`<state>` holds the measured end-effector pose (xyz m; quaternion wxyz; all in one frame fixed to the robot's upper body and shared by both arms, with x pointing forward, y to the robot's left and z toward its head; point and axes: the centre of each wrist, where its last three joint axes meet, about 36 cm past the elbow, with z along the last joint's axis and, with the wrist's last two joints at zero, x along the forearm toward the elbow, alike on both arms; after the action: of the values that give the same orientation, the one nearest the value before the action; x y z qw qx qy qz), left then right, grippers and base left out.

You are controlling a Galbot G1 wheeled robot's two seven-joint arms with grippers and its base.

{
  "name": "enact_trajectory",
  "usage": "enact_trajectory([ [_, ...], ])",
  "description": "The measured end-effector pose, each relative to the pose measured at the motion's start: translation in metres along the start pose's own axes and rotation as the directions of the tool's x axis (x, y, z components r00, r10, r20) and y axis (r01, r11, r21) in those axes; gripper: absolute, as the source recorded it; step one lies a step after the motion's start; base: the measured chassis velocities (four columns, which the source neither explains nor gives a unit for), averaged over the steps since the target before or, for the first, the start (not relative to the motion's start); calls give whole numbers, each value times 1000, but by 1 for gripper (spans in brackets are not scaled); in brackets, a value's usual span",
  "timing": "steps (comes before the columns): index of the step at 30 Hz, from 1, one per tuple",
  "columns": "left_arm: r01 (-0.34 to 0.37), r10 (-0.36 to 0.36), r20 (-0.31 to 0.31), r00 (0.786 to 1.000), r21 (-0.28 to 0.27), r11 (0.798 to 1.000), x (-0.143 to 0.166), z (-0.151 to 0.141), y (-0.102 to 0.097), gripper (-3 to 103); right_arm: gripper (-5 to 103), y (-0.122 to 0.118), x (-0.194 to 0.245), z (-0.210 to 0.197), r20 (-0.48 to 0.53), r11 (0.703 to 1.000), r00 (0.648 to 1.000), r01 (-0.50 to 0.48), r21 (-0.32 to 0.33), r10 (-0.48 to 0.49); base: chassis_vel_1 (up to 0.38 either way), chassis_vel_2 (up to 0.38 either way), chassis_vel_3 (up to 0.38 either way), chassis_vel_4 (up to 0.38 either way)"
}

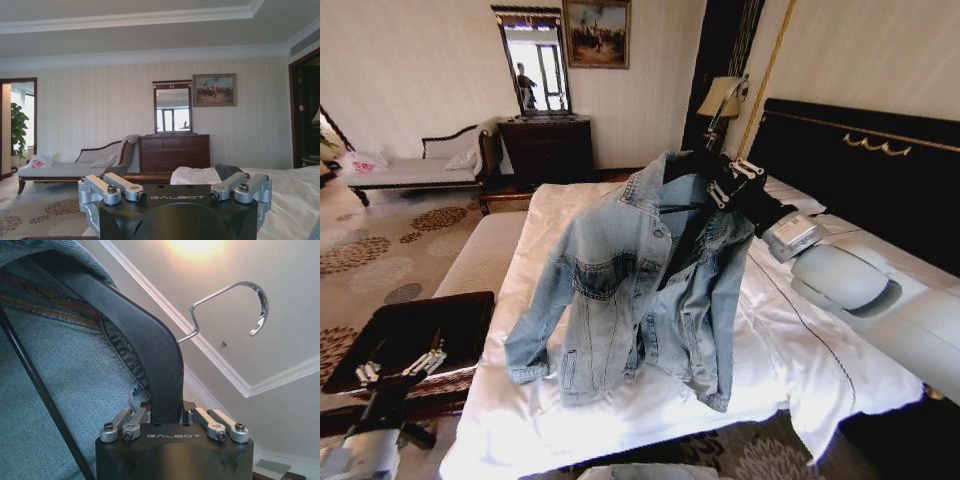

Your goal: Pick up the clothes from the bed and hang them on the clothes hanger.

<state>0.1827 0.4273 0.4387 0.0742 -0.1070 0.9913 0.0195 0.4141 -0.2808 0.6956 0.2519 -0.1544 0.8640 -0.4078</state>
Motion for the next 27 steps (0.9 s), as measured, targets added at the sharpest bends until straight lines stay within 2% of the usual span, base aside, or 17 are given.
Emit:
enact_trajectory([
  [27, -1, 1, 1, 1000, 0, 1000, 0, 0, 0, 100, 27, -6, 0, -2, 9, 1000, 1000, -5, 11, 5, 219, -221, -219, 218],
])
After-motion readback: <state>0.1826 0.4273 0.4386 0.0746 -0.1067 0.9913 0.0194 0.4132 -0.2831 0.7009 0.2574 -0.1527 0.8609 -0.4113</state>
